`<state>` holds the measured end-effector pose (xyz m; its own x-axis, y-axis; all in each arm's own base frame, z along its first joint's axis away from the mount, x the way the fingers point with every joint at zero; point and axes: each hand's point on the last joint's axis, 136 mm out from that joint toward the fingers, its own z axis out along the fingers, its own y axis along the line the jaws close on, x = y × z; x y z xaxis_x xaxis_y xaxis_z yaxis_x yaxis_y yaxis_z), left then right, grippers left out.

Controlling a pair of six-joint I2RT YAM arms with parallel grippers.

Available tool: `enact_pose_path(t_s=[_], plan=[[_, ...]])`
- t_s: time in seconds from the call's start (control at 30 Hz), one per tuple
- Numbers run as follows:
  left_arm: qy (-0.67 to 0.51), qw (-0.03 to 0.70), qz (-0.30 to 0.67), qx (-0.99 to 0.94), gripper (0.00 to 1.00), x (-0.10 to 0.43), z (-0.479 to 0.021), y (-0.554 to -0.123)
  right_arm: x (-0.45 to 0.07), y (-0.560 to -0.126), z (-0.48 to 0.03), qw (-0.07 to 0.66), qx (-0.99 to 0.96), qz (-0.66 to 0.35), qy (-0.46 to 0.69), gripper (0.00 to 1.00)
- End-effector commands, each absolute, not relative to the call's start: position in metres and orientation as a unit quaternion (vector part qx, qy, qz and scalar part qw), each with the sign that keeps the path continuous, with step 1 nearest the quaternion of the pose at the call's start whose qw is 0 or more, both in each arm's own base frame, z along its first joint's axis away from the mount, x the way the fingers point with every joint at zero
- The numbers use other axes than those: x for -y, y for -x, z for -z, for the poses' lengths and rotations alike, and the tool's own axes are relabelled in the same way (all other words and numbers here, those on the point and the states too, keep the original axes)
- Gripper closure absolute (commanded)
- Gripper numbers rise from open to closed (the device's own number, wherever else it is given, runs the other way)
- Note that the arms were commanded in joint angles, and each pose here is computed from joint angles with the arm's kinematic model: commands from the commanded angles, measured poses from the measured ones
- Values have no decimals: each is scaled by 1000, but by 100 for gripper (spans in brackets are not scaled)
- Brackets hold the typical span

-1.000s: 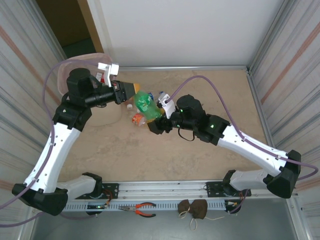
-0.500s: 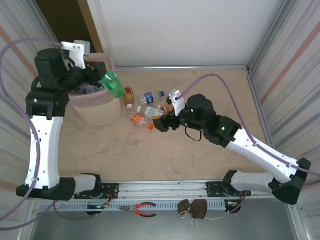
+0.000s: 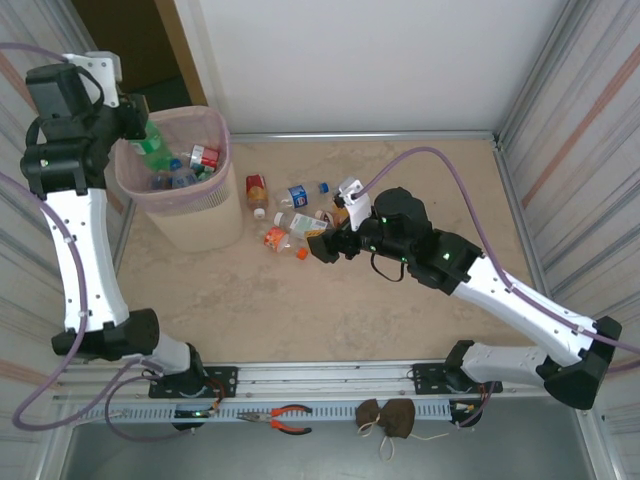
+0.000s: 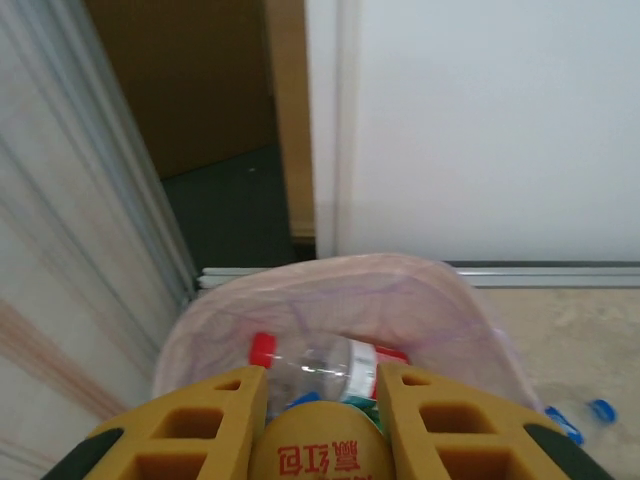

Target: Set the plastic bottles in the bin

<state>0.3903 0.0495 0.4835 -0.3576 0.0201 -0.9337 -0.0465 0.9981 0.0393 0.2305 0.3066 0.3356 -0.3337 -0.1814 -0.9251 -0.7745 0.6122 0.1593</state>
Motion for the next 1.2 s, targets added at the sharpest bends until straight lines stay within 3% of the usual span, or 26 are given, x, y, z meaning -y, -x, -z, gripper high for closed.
enact_pose_path(t_s=[0.0, 0.47, 0.7, 0.87, 1.03, 1.17], plan=[[21, 540, -68, -838, 84, -76, -470, -398, -306, -233, -340, 482, -758, -311, 309, 12], [47, 365, -65, -927, 83, -99, -359, -420, -305, -240, -321, 464, -769, -315, 306, 12], [49, 284, -41, -957, 72, -99, -301, -433, -301, -242, -315, 460, -774, -313, 303, 12], [51, 273, -31, -960, 58, -99, -290, -444, -296, -244, -316, 464, -774, -312, 298, 12], [50, 316, -21, -947, 45, -92, -319, -446, -292, -245, -317, 468, -774, -311, 292, 12], [46, 352, -14, -935, 42, -86, -346, -441, -289, -249, -318, 471, -776, -306, 288, 12]])
